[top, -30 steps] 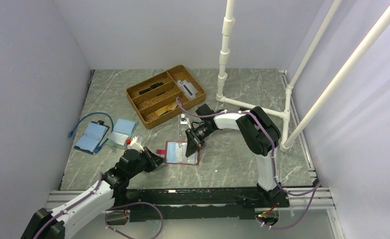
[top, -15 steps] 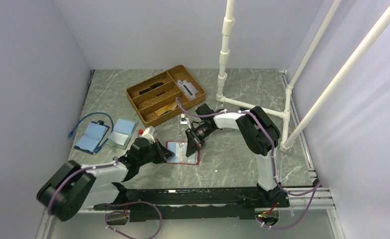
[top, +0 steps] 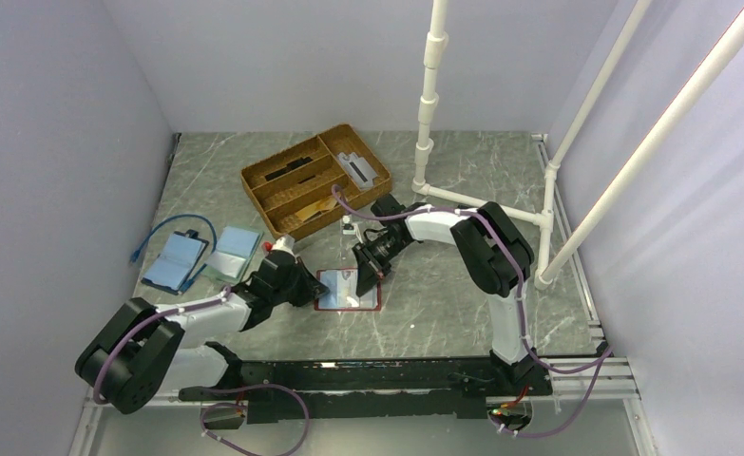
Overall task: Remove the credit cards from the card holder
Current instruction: Remove the credit card from the card holder, then place the credit card in the storage box.
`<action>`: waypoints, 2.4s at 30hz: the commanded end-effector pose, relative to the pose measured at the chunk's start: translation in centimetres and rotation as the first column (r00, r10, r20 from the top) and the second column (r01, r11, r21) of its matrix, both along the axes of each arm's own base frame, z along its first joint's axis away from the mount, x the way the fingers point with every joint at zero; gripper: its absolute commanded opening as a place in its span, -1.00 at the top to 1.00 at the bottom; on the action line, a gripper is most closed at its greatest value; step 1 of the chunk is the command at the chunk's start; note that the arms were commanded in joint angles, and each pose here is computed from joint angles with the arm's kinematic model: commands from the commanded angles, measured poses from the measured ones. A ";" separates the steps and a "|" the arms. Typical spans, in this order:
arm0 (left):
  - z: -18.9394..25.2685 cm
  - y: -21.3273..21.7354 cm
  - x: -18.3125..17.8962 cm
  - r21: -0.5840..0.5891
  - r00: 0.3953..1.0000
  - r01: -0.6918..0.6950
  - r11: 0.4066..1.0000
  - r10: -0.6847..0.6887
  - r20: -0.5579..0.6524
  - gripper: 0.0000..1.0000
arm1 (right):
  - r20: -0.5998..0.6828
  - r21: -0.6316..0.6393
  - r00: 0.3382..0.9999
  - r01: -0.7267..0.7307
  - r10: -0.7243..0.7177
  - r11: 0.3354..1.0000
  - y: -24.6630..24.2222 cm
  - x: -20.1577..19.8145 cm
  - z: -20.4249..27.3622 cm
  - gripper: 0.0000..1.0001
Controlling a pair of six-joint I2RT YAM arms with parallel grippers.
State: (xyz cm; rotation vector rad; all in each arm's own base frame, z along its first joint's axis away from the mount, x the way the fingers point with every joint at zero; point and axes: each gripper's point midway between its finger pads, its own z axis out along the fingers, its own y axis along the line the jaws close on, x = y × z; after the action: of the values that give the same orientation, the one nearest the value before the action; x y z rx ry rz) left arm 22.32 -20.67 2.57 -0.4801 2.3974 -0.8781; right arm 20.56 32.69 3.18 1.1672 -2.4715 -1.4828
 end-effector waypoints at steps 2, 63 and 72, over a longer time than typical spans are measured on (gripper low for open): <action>-2.7 3.2 -1.0 0.155 0.994 -0.066 0.986 0.078 -0.073 1.00 | 0.100 -0.051 0.995 0.014 -0.009 0.999 -1.6 2.5 -0.5 1.00; 9.7 -7.5 1.2 -0.121 0.798 0.504 0.855 -0.408 0.444 0.46 | 0.211 0.215 0.975 -0.110 0.064 0.971 -2.4 2.2 8.3 1.00; 11.3 -8.4 0.7 -0.161 0.759 0.560 0.813 -0.426 0.492 0.90 | 0.224 0.216 0.973 -0.112 0.063 0.970 -2.4 2.2 8.7 1.00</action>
State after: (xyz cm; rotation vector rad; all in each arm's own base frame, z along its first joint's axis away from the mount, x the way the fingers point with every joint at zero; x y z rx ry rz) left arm 22.69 -27.11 9.28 0.1607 2.1634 -1.2948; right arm 21.92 29.11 8.90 1.3728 -2.4191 -1.6293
